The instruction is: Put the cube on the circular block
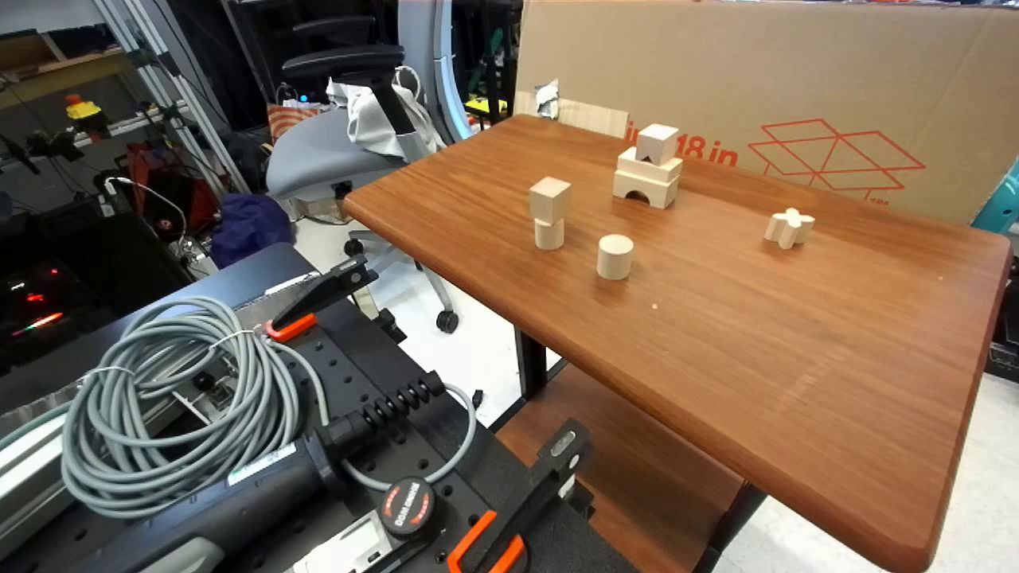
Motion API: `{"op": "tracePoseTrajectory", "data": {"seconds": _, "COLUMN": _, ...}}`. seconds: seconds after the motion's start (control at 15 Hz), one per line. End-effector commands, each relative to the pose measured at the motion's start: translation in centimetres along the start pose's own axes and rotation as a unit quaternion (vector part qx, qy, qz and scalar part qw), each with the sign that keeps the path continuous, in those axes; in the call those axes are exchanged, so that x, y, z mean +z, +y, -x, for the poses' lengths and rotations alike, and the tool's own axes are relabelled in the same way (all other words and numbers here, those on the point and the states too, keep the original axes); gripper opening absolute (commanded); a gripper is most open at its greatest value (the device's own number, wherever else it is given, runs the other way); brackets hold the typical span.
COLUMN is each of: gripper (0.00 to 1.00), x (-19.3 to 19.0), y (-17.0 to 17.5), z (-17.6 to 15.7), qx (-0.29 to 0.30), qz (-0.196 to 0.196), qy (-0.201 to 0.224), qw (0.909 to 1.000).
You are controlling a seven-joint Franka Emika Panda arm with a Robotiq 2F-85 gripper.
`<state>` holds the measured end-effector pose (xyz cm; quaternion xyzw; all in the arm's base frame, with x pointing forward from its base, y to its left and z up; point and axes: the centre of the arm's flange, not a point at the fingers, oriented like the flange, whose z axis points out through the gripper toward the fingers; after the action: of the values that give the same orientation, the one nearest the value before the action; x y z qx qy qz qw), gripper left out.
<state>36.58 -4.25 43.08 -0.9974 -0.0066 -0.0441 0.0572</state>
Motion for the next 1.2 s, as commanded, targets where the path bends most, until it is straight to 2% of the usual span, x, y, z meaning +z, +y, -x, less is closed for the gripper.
{"op": "tracePoseTrajectory", "data": {"seconds": 0.0, "gripper": 1.0, "x": -1.2, "y": -0.2, "z": -2.0, "qx": -0.009, "qz": -0.005, "qy": -0.001, "qw": 0.9999}}
{"op": "tracePoseTrajectory", "data": {"seconds": 0.4, "gripper": 1.0, "x": -2.5, "y": -1.0, "z": -7.5, "qx": -0.028, "qz": 0.024, "qy": 0.016, "qw": 0.9992}}
{"op": "tracePoseTrajectory", "data": {"seconds": 0.8, "gripper": 1.0, "x": -0.9, "y": -2.0, "z": -13.2, "qx": -0.067, "qz": 0.043, "qy": 0.012, "qw": 0.9967}}
{"op": "tracePoseTrajectory", "data": {"seconds": 1.13, "gripper": 1.0, "x": 2.3, "y": -2.5, "z": -17.6, "qx": -0.069, "qz": 0.057, "qy": -0.008, "qw": 0.9959}}
